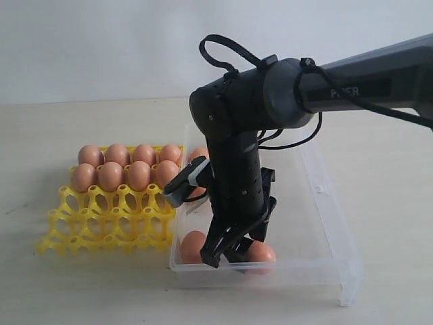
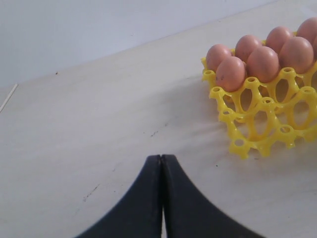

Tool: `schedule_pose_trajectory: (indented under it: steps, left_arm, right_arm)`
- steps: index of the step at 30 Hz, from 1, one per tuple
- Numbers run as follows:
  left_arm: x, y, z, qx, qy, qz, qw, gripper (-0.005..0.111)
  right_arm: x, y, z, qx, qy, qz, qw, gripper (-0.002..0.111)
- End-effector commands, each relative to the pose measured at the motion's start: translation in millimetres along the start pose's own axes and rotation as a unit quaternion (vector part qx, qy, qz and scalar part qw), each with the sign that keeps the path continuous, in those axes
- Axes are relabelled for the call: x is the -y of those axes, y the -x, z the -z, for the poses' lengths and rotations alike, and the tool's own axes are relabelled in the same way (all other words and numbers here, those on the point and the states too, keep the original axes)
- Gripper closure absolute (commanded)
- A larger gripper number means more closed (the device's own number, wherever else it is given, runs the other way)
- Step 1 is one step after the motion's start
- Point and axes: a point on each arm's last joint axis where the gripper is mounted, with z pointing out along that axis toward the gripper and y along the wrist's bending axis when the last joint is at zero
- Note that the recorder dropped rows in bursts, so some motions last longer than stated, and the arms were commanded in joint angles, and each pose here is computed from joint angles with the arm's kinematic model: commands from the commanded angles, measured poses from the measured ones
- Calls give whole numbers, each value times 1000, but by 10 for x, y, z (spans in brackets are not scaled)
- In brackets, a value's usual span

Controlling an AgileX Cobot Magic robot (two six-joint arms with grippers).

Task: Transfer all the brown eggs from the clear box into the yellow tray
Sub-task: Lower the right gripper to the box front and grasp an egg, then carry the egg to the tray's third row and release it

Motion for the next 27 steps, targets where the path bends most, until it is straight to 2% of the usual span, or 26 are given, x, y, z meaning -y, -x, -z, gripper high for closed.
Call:
schedule_pose_trajectory:
  steps: [1,4,9,10,14,18,22,27]
  left_arm:
    - [-2,21,9,9,-1,2,1000,107]
    - [-2,21,9,9,-1,2,1000,107]
    - [-2,21,9,9,-1,2,1000,107]
    - [-2,21,9,9,-1,2,1000,107]
    - [-2,21,9,9,-1,2,1000,107]
    - [-2,21,9,9,-1,2,1000,107]
    - [-2,21,9,9,-1,2,1000,107]
    - [-2,21,9,9,-1,2,1000,107]
  right_arm:
    - [11,-13,-6,-2,6,3,1000,53]
    - [16,-14,-6,-3,3,4,1000,62]
    - [50,-23,-5,-8,-15,10,1000,103]
    - [57,-25,-5,-9,-19,11,1000,108]
    - [97,-36,4,-14,-42,19,999,108]
    - [171,-85,242,6,-95,24,995,108]
    - [213,-11,607,151,-144,-9,978,108]
    - [147,228,916,390,-115,-50,912,108]
